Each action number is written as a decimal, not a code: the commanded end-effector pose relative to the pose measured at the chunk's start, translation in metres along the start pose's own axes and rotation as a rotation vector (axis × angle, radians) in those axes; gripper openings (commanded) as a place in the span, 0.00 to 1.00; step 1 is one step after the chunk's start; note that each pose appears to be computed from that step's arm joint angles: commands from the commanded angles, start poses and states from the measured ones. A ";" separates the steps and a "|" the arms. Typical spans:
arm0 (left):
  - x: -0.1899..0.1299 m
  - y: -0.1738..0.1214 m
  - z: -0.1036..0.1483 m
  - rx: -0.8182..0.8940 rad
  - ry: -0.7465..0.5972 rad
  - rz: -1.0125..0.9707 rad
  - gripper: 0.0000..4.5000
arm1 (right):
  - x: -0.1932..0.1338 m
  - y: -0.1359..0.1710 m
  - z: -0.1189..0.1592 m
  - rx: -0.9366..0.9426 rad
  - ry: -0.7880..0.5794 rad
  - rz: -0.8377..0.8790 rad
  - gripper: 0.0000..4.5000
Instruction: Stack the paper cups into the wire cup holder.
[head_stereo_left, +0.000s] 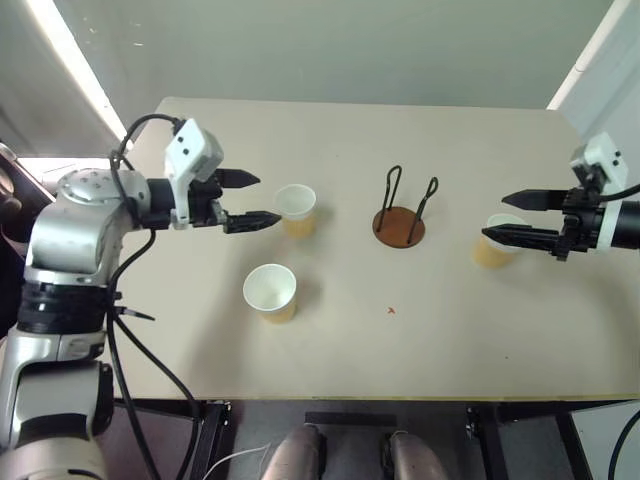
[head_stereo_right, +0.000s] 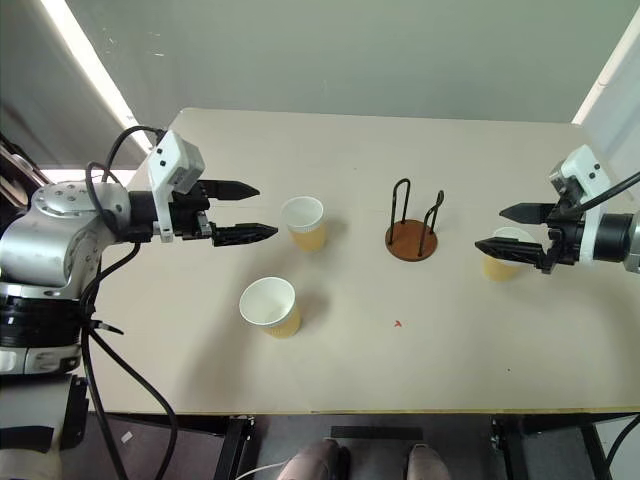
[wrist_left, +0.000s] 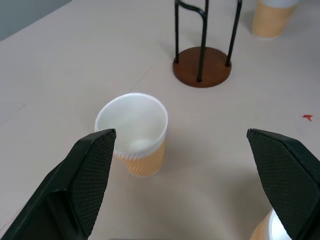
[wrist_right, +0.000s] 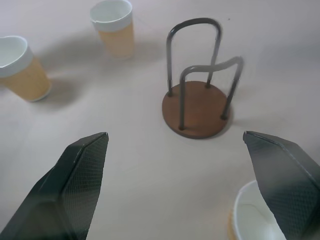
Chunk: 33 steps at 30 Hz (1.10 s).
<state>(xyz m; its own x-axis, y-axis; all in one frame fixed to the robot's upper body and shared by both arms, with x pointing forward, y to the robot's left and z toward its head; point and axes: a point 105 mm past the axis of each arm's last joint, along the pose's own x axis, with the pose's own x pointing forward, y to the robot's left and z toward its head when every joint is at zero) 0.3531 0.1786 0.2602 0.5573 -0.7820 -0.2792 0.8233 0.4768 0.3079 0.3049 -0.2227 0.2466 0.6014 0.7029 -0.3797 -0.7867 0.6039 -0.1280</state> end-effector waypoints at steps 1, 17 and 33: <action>0.002 0.003 0.017 0.063 -0.030 -0.022 1.00 | -0.003 0.008 0.007 -0.024 -0.008 0.015 1.00; 0.011 0.005 0.023 0.095 -0.030 -0.145 1.00 | 0.038 0.001 0.011 0.019 -0.063 -0.060 1.00; 0.009 0.002 0.024 0.119 -0.039 -0.124 1.00 | 0.082 -0.005 0.005 0.011 -0.002 -0.058 1.00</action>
<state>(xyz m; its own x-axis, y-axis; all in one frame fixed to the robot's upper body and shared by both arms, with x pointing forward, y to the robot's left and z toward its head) 0.3615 0.1635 0.2651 0.4316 -0.8430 -0.3211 0.8865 0.3305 0.3239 0.3558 -0.1667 0.2093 0.6214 0.6782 -0.3922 -0.7576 0.6477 -0.0803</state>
